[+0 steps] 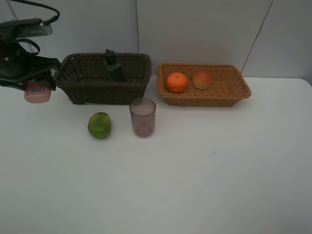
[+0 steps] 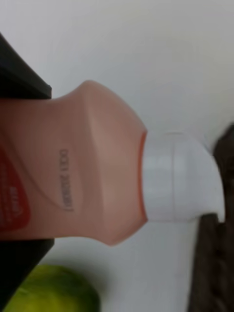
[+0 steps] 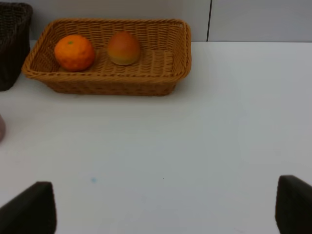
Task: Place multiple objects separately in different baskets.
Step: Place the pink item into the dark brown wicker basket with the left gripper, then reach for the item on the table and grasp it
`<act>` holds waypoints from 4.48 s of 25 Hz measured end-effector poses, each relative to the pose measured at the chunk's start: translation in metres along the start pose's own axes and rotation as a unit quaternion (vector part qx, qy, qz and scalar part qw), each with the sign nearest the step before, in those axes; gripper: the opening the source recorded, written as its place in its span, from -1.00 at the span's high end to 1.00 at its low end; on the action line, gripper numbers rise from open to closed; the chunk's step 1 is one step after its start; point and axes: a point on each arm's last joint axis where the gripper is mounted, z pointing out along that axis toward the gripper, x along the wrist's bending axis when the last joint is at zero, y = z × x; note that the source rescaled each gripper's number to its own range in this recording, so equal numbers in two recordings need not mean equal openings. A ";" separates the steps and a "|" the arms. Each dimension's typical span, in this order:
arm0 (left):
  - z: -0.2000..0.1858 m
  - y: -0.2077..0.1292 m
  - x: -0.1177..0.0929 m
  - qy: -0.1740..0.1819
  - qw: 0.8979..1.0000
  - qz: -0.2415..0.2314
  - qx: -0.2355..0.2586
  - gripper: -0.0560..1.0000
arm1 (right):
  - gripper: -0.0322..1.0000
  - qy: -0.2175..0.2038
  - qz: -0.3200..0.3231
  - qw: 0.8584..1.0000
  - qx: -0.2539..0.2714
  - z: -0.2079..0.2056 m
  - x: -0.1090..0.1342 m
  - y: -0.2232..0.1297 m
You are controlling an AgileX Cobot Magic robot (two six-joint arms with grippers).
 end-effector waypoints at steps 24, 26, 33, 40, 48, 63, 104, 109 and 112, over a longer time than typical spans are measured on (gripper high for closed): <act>0.099 0.029 -0.028 -0.053 0.945 0.091 -0.308 -0.37 | -1.00 0.000 0.000 1.000 0.000 0.000 0.000 0.000; 0.108 0.025 -0.028 -0.055 0.947 0.085 -0.306 -0.37 | -1.00 0.000 0.000 1.000 0.000 0.000 0.000 0.000; 0.122 0.018 -0.038 -0.073 0.941 0.112 -0.311 -0.37 | -1.00 0.000 0.000 1.000 0.000 0.000 0.000 0.000; 0.125 0.016 -0.039 -0.073 0.942 0.114 -0.306 -0.37 | -1.00 0.000 0.000 1.000 0.000 0.000 0.000 0.000; 0.125 0.016 -0.040 -0.076 0.942 0.129 -0.300 -0.38 | -1.00 0.000 0.000 1.000 0.000 0.000 0.000 0.000; 0.068 0.035 -0.046 -0.076 0.945 0.114 -0.296 -0.71 | -1.00 0.000 0.000 1.000 0.000 0.000 0.000 0.000; 0.020 -0.067 -0.258 -0.129 0.759 0.634 0.075 -0.97 | -1.00 0.000 0.000 1.000 0.000 0.000 0.000 0.000; 0.019 -0.065 -0.259 -0.130 0.756 0.638 0.067 -0.97 | -1.00 0.000 0.000 1.000 0.000 0.000 0.000 0.000; 0.023 -0.068 -0.258 -0.128 0.752 0.641 0.079 -0.97 | -1.00 0.000 0.000 1.000 0.000 0.000 0.000 0.000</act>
